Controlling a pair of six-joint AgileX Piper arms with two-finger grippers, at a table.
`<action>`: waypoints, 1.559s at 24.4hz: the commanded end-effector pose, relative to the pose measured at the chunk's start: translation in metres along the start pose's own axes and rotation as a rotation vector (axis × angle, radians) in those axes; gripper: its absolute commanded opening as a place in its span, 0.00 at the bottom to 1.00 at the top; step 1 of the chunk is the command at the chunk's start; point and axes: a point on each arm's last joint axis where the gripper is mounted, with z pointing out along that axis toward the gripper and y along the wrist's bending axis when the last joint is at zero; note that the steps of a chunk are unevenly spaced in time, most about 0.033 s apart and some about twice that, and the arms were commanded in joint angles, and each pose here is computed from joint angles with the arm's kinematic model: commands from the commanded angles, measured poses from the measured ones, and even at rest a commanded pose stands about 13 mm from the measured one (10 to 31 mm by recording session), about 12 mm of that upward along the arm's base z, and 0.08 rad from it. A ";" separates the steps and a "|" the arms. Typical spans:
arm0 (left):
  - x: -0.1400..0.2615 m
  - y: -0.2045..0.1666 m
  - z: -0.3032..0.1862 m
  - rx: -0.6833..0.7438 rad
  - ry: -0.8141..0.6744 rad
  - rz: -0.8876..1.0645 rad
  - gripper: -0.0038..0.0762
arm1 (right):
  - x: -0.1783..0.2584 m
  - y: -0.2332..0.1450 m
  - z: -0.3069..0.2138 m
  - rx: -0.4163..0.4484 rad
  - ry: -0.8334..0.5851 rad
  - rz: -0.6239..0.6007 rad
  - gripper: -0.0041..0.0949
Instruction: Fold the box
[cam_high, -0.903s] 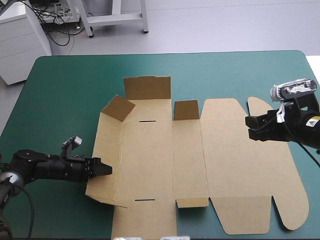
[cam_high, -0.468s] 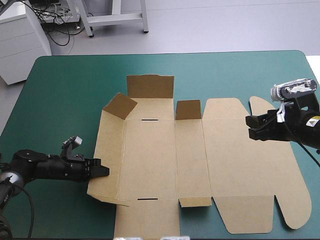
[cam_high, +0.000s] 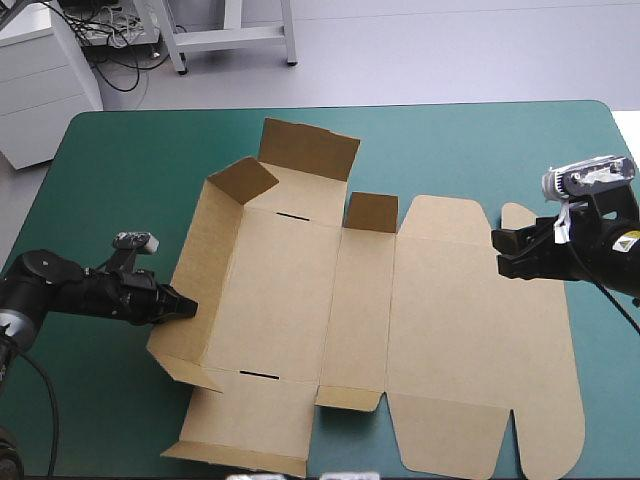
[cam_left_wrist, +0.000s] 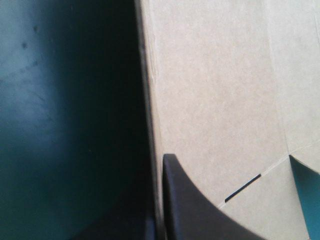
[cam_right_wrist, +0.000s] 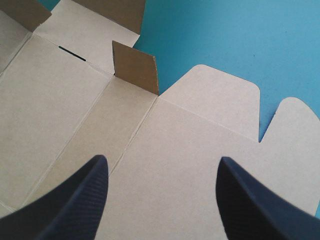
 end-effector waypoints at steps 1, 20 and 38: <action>-0.026 -0.017 -0.010 -0.036 -0.023 0.164 0.01 | -0.010 0.002 -0.007 0.008 -0.088 -0.005 0.62; -0.200 -0.087 0.023 -0.529 -0.002 1.071 0.01 | -0.010 0.000 -0.005 0.008 -0.085 -0.002 0.62; -0.197 -0.194 0.067 -0.636 -0.329 1.641 0.01 | -0.002 -0.027 0.000 0.267 0.029 0.059 0.62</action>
